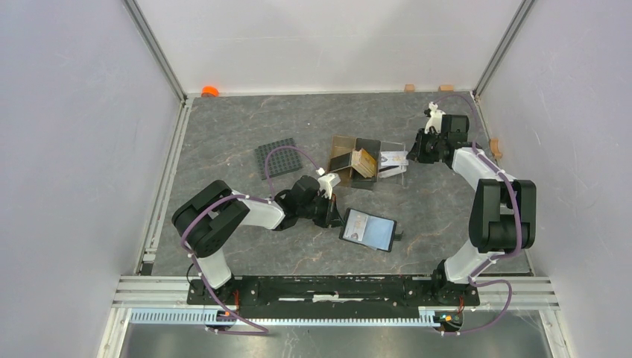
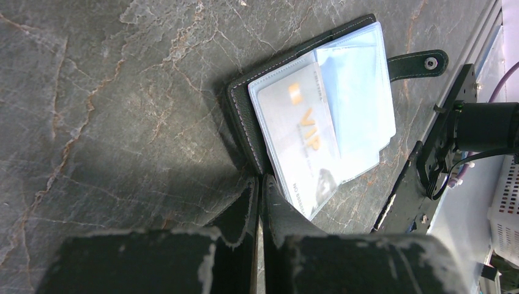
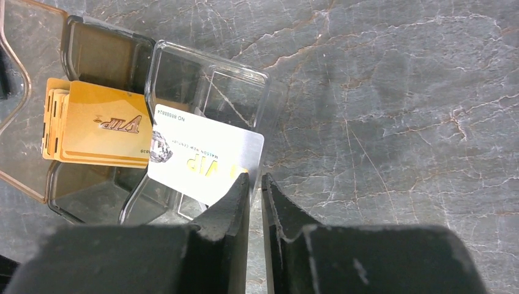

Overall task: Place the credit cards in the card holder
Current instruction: Pick up the credit card from the storage box.

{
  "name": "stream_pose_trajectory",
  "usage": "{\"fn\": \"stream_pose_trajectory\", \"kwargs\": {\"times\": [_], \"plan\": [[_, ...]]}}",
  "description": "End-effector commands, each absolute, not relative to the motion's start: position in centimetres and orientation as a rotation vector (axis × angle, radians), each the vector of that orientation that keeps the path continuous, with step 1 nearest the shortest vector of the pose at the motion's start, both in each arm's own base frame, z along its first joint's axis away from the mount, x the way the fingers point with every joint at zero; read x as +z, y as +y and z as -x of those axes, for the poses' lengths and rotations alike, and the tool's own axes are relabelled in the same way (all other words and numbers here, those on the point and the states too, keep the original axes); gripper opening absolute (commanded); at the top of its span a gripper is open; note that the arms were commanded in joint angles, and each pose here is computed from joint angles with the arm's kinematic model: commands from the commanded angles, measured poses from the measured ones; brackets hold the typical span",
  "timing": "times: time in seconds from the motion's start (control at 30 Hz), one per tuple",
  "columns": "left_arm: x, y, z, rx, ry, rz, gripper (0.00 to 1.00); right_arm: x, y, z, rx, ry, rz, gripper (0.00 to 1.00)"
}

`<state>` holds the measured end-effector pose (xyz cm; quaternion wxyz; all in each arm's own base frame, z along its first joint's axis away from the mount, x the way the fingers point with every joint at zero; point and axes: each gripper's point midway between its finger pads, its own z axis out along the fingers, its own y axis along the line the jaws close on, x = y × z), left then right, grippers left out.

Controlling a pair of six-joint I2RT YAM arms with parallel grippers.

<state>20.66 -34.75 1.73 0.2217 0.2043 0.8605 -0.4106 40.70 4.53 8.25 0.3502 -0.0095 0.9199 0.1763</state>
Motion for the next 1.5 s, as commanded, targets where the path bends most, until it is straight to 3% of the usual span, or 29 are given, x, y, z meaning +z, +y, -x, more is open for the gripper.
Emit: {"fn": "stream_pose_trajectory", "kwargs": {"times": [0.0,0.13,0.4,0.93,1.07,1.2,1.47], "plan": [[-1.5,-32.8,-19.0,-1.052,2.533,-0.550,0.02,11.3,4.5,-42.1,0.449,2.294,0.063,0.16],[-1.4,-32.8,-19.0,-1.052,2.531,-0.552,0.02,10.8,4.7,-42.0,0.471,2.307,0.066,0.15],[-1.3,-32.8,-19.0,-1.053,2.529,-0.552,0.02,9.9,5.0,-41.7,0.495,2.329,0.067,0.34],[-1.3,-32.8,-19.0,-1.056,2.529,-0.554,0.02,7.4,5.9,-41.1,0.564,2.386,0.076,0.42],[-1.3,-32.8,-19.0,-1.054,2.529,-0.554,0.02,7.2,5.8,-41.1,0.544,2.397,0.075,0.39],[-1.3,-32.8,-19.0,-1.054,2.529,-0.553,0.02,7.6,5.7,-41.2,0.527,2.387,0.075,0.29],[-1.3,-32.8,-19.0,-1.056,2.529,-0.554,0.02,9.2,4.7,-41.5,0.451,2.365,0.071,0.29]]}}
